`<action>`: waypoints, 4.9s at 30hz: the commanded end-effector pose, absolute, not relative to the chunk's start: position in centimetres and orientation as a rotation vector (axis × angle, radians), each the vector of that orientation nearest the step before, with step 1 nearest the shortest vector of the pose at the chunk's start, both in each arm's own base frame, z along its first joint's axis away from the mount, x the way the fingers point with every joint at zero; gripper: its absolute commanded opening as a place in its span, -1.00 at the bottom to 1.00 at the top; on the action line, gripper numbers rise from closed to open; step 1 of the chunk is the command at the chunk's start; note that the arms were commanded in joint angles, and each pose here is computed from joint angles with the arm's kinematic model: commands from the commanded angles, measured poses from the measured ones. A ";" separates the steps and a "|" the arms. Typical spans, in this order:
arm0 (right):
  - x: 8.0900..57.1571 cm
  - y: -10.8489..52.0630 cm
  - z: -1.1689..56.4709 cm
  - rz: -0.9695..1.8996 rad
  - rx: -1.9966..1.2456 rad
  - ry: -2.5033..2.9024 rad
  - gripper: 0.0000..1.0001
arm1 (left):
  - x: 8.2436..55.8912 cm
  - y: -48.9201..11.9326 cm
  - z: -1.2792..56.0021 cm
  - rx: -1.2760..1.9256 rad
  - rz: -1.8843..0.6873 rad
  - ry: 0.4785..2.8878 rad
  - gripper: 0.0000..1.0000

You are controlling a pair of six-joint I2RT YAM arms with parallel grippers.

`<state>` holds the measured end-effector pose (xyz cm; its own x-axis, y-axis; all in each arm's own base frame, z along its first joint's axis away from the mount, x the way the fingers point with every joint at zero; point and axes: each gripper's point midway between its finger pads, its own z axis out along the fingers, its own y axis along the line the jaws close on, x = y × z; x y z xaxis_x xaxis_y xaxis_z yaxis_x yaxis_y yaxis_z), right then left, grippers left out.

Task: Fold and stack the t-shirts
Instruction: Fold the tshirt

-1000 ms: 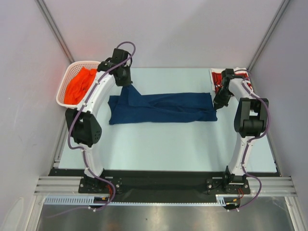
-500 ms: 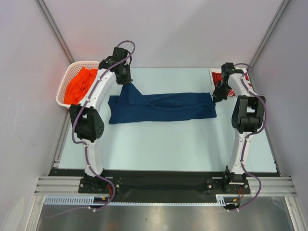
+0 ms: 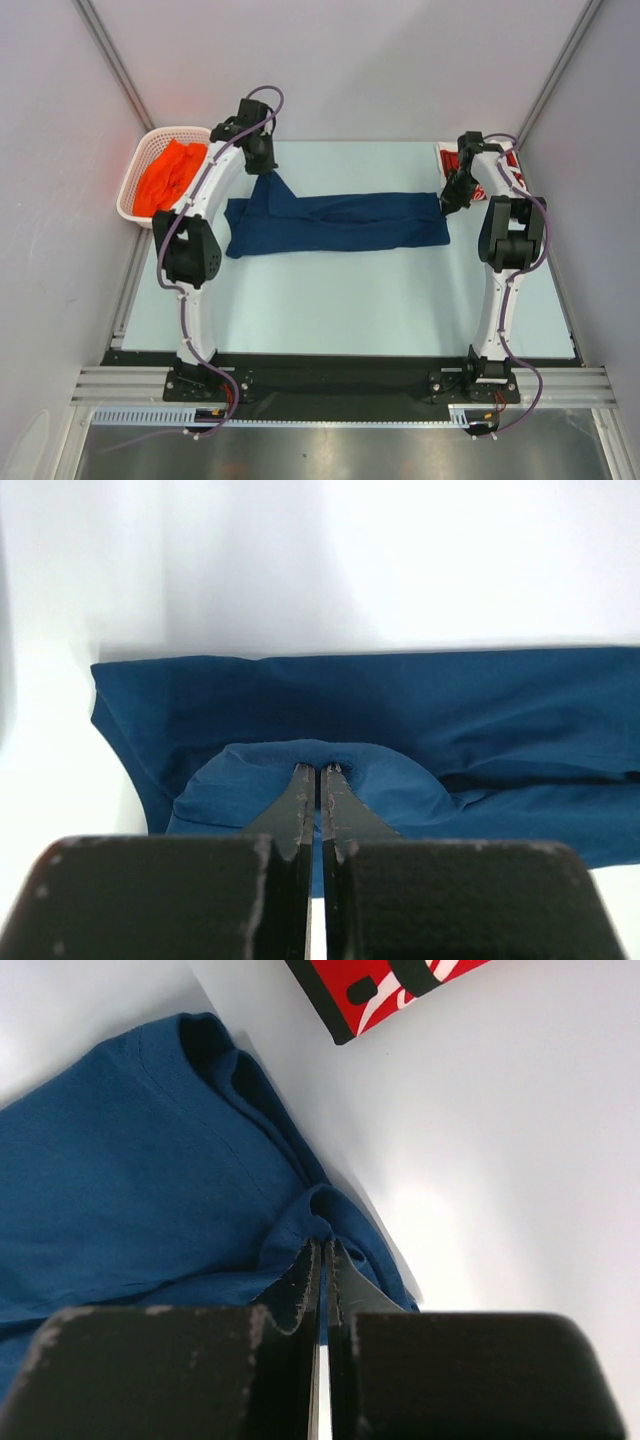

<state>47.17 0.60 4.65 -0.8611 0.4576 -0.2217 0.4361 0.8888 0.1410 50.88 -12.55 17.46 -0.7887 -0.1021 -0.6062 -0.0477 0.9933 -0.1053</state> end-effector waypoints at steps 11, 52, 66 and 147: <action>48.1 0.5 5.3 0.117 0.673 2.796 -1.00 | 53.7 -12.6 18.9 -0.110 -0.152 2.402 -0.99; 40.5 1.1 9.3 0.416 0.720 2.687 0.53 | 35.9 -7.9 16.9 -0.331 -0.318 2.493 0.49; 37.6 2.1 5.2 0.581 0.792 2.719 0.56 | 35.3 -3.5 8.9 -0.667 -0.485 2.523 0.59; 37.0 1.5 0.5 0.383 0.776 2.869 -0.87 | 39.4 0.7 12.7 -0.442 -0.193 2.388 0.44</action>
